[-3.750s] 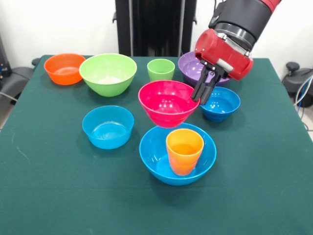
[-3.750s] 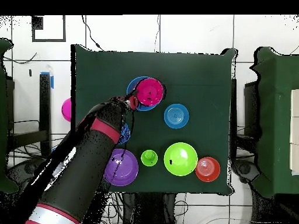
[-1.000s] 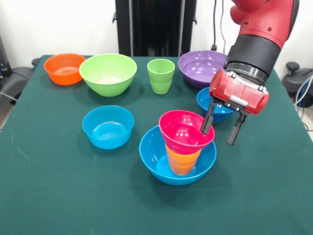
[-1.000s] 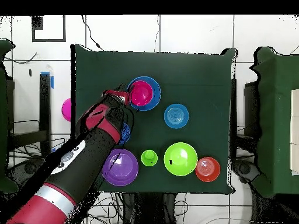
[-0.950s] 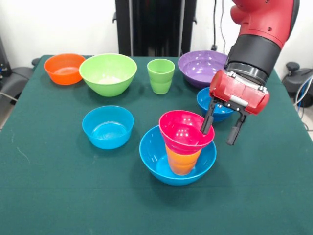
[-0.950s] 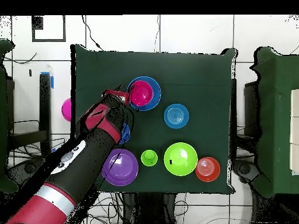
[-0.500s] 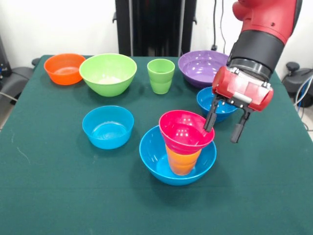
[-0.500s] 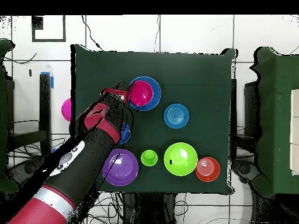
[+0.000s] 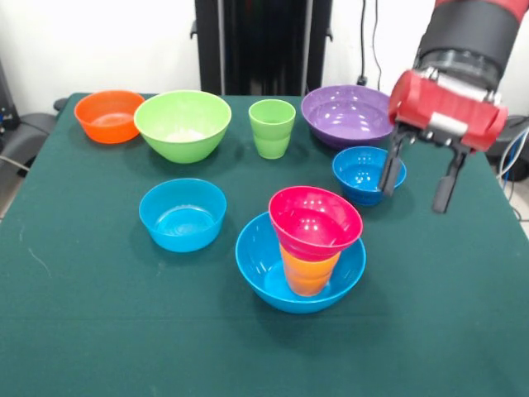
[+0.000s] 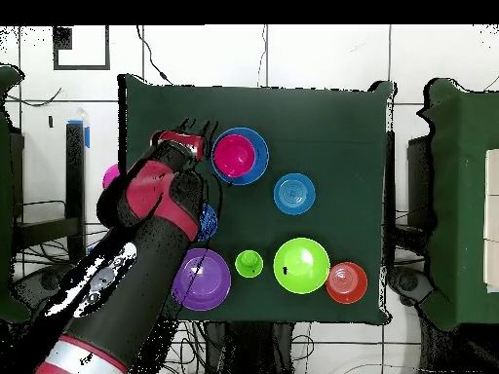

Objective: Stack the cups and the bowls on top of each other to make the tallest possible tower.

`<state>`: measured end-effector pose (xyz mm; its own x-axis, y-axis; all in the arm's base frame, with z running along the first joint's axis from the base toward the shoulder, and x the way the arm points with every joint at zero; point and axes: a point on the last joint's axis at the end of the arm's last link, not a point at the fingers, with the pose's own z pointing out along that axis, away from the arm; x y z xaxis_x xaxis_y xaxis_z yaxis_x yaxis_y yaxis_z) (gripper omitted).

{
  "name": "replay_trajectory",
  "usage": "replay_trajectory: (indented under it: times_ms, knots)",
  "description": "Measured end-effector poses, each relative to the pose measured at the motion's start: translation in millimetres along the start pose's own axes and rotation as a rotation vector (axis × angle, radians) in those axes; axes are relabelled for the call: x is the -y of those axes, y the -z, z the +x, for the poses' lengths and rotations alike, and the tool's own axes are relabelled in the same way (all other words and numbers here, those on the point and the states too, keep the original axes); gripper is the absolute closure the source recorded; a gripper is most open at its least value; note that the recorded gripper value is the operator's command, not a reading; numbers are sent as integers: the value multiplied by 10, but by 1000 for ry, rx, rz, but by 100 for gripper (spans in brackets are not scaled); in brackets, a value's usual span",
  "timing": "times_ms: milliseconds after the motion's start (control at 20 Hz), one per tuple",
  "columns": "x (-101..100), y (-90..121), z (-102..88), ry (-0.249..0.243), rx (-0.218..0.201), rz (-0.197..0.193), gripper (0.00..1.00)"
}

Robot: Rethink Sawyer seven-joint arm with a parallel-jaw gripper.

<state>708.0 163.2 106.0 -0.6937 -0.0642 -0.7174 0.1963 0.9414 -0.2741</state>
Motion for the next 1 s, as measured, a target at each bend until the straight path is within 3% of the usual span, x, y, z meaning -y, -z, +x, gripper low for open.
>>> replay_trajectory:
  times_ms: [400, 700, 1000]
  knots:
    - [306, 151, -364, -79, -9, -26, 0]
    - [601, 123, -448, -105, -34, -35, 0]
    - [759, 100, -444, -105, -59, -55, 0]
